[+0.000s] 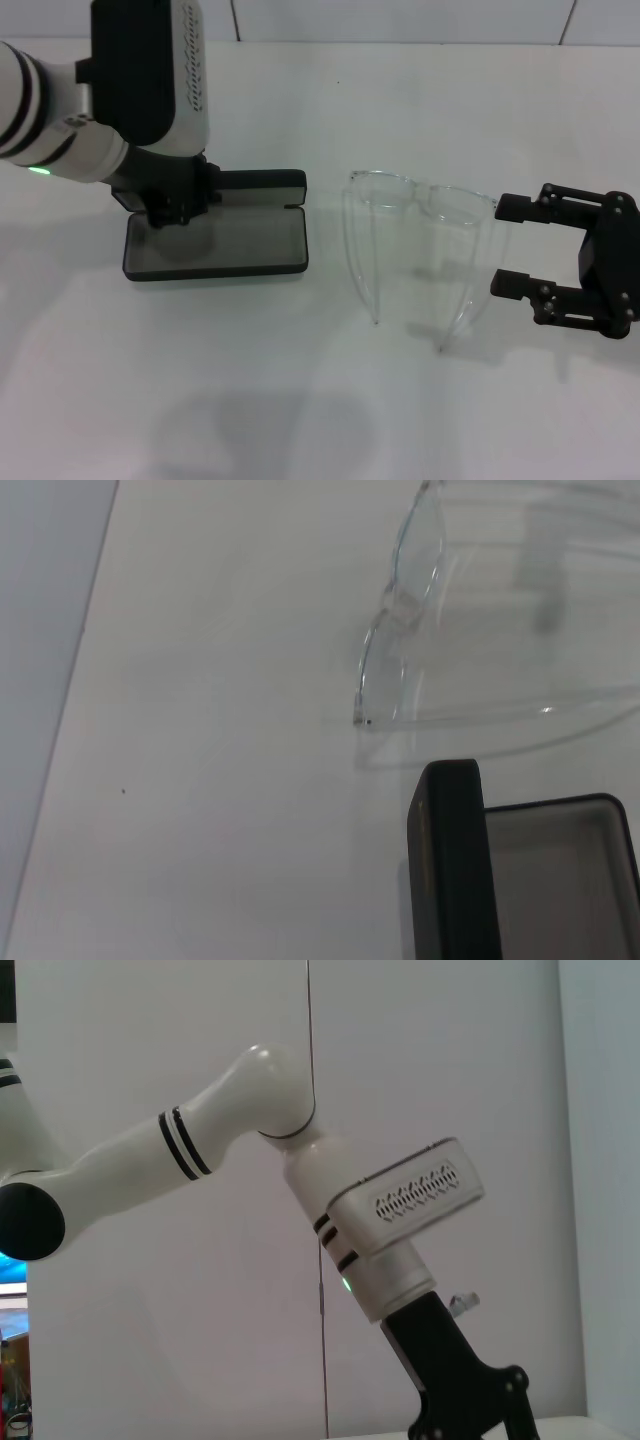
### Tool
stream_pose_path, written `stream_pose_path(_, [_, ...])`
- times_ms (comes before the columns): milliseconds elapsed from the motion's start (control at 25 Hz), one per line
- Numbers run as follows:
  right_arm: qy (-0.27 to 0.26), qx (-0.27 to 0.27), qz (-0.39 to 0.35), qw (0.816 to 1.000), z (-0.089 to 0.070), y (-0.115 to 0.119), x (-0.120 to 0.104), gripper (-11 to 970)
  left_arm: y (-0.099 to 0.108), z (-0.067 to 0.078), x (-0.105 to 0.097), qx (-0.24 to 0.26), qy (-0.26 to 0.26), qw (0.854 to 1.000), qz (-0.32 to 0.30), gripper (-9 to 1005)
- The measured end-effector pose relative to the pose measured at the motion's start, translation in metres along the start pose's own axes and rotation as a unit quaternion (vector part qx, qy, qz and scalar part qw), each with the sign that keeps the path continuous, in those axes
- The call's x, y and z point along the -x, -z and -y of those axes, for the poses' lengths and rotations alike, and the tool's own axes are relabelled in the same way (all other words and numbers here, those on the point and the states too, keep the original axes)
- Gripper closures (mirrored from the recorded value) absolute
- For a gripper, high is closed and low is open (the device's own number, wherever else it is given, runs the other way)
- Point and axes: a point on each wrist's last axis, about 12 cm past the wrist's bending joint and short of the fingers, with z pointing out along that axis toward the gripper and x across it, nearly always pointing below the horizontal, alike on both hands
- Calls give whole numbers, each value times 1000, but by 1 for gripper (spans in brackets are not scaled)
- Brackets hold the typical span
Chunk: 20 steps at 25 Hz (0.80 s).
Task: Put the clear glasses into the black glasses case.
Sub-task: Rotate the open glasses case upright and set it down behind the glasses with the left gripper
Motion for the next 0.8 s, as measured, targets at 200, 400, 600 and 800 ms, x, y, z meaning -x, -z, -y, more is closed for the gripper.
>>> stream_pose_path(200, [0,0,0,1000,0,0,0,284,-10,-1,2,-9,-1,1000,0,798])
stream_pose_path(400, [0,1,1,1000,0,0,0,284,-23,0,14,-6,-20,1000,7,797])
stream_pose_path(600, [0,3,2,1000,-1,1,1,284,-28,-1,21,-8,-23,1000,19,798])
stream_pose_path(800, [-1,2,2,1000,-1,1,0,284,-32,0,28,-8,-31,999,31,798])
